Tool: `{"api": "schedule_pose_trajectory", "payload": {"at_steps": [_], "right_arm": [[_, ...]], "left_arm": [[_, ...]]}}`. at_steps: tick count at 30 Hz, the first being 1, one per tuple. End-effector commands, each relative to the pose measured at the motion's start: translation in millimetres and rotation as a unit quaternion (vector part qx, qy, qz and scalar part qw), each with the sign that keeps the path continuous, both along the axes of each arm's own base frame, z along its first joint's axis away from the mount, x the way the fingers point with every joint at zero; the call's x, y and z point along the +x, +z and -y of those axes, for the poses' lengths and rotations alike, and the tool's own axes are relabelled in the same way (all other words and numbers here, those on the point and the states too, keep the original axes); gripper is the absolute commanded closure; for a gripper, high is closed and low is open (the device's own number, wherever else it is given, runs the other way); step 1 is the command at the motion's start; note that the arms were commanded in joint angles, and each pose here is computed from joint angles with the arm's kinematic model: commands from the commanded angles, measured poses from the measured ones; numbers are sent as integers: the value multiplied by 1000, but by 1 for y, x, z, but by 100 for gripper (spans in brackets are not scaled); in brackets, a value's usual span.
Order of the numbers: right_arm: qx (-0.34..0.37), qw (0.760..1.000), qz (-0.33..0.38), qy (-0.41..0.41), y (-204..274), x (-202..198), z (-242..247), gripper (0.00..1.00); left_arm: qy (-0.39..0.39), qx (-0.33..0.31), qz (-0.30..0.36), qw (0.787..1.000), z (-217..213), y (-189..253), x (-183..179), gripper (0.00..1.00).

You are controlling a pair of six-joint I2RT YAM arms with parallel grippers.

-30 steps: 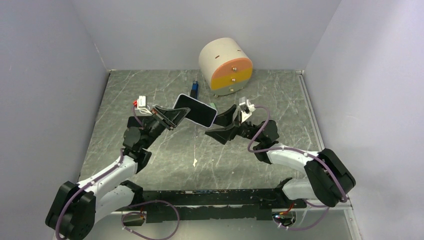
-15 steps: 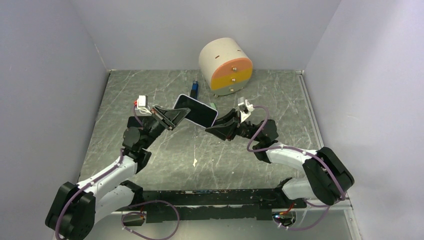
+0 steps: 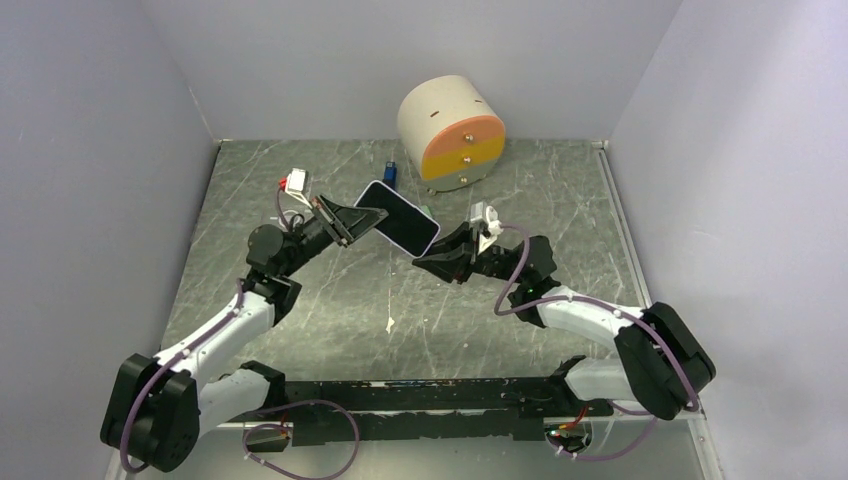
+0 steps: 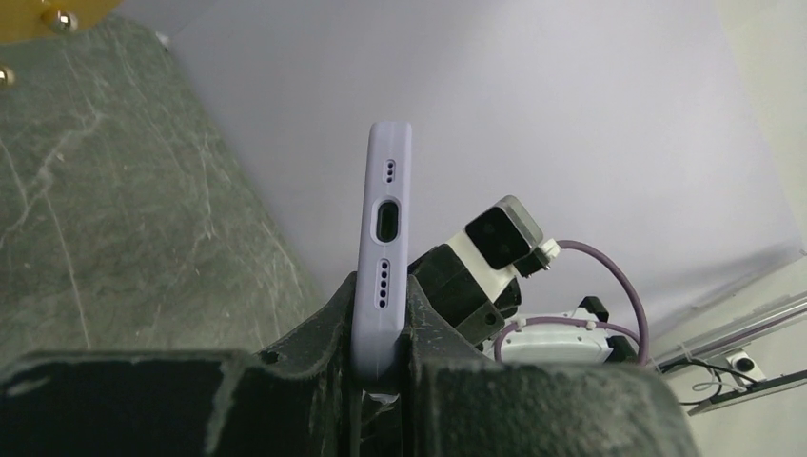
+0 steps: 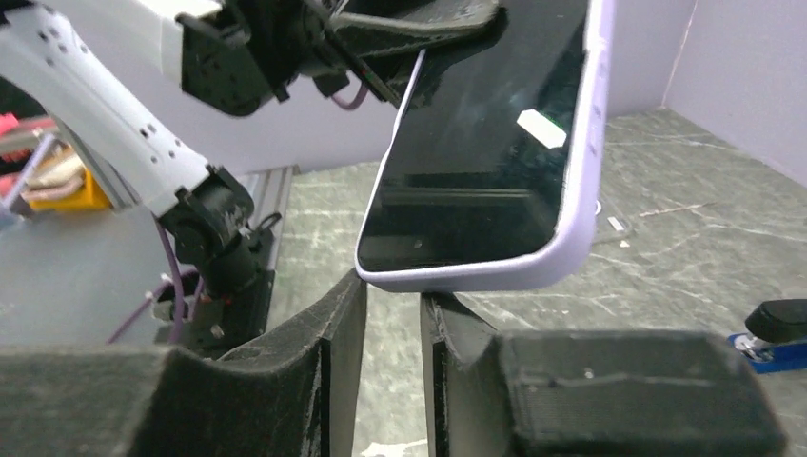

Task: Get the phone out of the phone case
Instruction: Remove the phone case from the phone.

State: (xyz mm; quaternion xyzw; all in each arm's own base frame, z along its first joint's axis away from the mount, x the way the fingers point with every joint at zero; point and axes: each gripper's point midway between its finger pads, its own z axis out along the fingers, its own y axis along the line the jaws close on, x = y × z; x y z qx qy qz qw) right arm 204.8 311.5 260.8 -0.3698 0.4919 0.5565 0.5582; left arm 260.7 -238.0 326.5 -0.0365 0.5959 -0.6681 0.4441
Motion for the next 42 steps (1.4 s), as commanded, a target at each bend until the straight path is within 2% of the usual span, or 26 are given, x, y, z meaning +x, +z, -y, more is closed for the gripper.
{"api": "schedule_pose_trajectory", "payload": {"at_steps": [1, 9, 10, 15, 19, 21, 28, 38, 42], "right_arm": [[-6, 992, 126, 5, 26, -4, -3, 100], [-30, 993, 115, -14, 18, 5, -3, 100], [-33, 993, 109, -9, 15, 3, -3, 98], [-9, 997, 74, 20, 16, -11, -1, 65], [25, 997, 60, 37, 23, -23, 1, 46], [42, 997, 57, 40, 29, -25, 2, 41], [101, 993, 49, 33, 49, -22, 5, 41], [132, 989, 45, 51, 59, -20, 2, 55], [129, 989, 53, 52, 59, -20, 0, 65]], "left_arm": [[-58, 18, -2, 998, 12, 7, -9, 98], [-79, 28, 25, 996, 9, 12, -15, 97], [-74, 28, 30, 996, 5, 13, -14, 98], [-55, 21, 55, 997, -3, 18, -12, 97], [-59, 1, 55, 997, -3, 19, -11, 97], [-62, -9, 55, 997, -3, 19, -12, 98], [-68, -29, 58, 996, -5, 22, -17, 98], [-84, -33, 44, 995, -4, 19, -24, 97], [-85, -37, 35, 995, -4, 18, -24, 97]]}}
